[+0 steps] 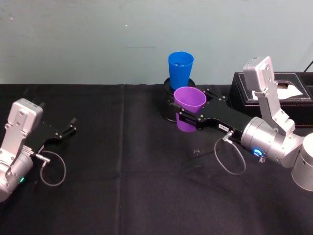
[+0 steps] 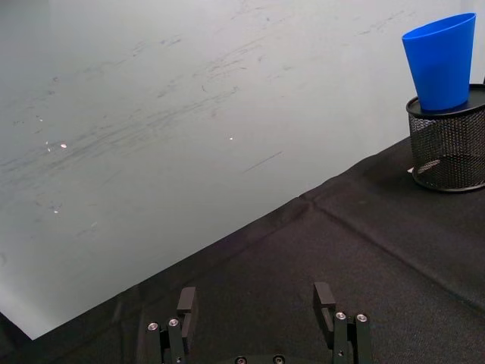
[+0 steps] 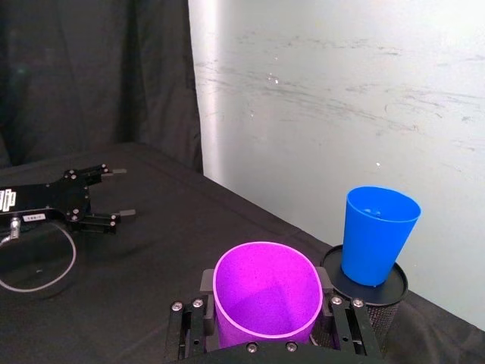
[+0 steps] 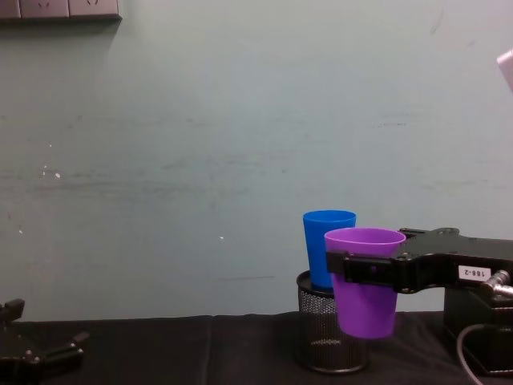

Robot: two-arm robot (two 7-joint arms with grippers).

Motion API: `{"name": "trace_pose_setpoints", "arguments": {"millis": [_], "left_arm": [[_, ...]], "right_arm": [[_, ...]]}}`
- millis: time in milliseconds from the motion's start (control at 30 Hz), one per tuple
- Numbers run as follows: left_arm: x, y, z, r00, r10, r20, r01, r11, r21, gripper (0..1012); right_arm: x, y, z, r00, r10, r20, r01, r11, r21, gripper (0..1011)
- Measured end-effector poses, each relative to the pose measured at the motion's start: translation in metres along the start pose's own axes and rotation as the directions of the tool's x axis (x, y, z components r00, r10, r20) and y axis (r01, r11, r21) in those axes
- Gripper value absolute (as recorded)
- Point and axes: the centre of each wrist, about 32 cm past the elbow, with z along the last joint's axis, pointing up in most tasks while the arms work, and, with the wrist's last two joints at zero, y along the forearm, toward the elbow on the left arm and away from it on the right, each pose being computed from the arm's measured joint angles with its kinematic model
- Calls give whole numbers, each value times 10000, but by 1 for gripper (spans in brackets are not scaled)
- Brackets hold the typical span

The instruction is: Pick up one cup with a gripper and tap it against the other cup.

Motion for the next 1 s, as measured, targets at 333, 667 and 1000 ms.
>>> {"name": "trace_pose_setpoints", "arguments": {"millis": [333, 667, 1000], "left_arm": [[0, 0, 0, 10000, 0, 0, 0, 10000, 0, 1000], [0, 0, 0, 10000, 1, 0, -1, 10000, 0, 1000], [0, 0, 0, 10000, 0, 0, 0, 10000, 1, 1000]], "right_arm": [[0, 0, 0, 10000, 0, 0, 0, 10000, 0, 750], [57, 20, -6, 9999, 75, -89, -74, 9997, 212, 749], [262, 267, -48, 9994, 10, -335, 0, 9995, 302, 750]]}}
